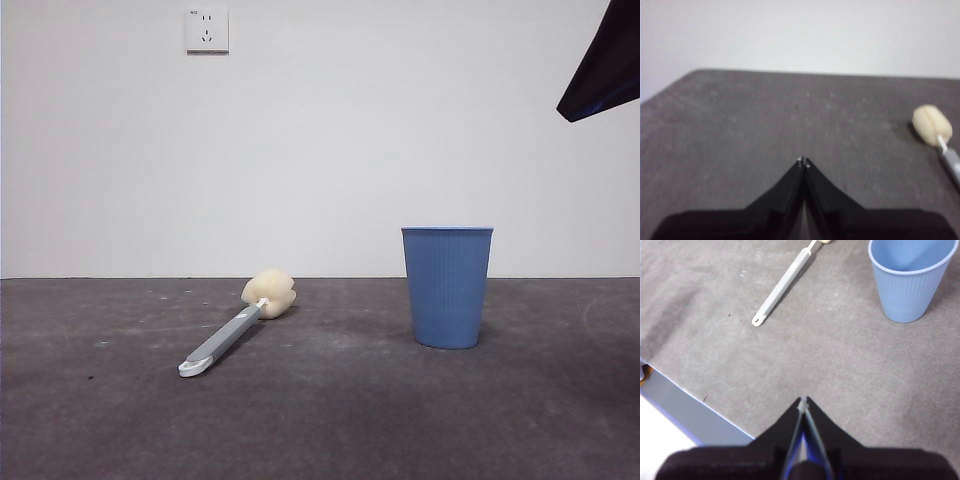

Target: Pick up the cup brush,pick up the cup,insert the brush into the cup,clean the cup,put the cup brush back,put the cup back to the fixed position on the table

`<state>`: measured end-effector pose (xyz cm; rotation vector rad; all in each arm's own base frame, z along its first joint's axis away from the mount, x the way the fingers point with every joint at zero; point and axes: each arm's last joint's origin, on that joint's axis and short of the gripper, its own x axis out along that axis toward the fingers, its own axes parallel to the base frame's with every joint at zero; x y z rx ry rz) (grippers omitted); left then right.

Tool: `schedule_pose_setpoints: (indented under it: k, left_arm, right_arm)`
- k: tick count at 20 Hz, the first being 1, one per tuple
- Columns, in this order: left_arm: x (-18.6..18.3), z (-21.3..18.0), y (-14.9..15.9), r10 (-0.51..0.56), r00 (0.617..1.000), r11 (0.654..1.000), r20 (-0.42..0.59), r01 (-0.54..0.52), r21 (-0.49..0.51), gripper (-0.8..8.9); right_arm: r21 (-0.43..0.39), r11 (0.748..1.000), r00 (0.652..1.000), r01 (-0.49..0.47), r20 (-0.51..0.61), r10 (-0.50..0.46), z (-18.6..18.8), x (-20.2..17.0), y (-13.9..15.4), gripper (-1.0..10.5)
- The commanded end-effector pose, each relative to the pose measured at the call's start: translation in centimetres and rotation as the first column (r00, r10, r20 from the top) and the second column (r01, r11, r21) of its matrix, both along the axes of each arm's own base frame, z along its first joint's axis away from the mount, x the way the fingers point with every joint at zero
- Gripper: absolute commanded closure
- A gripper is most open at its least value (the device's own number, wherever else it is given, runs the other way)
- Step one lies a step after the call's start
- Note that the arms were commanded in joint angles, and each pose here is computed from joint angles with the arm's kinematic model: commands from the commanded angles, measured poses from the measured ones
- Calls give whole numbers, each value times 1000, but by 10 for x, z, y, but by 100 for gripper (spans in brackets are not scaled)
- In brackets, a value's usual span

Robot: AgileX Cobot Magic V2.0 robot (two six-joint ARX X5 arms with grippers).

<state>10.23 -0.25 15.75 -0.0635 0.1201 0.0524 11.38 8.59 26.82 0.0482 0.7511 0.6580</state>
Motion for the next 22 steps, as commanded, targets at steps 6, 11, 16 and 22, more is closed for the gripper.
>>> schedule_pose_setpoints:
  k: [6, 11, 16, 22]
  left_arm:
    - [-6, -12, 0, -25, 997, 999, -73, 22, -35, 817]
    - [-6, -10, 0, -38, 998, 999, -55, 36, -38, 817]
    - [-6, -10, 0, -38, 998, 999, -56, 36, -38, 817]
    - [-6, -10, 0, -38, 998, 999, -56, 36, -38, 817]
  right_arm:
    - [9, 1000, 1000, 7, 3, -7, 1, 0, 0, 943]
    - [8, 1000, 1000, 7, 2, -7, 1, 0, 0, 943]
    - [8, 1000, 1000, 7, 2, -7, 1, 0, 0, 943]
    - [9, 1000, 1000, 7, 3, -7, 1, 0, 0, 943]
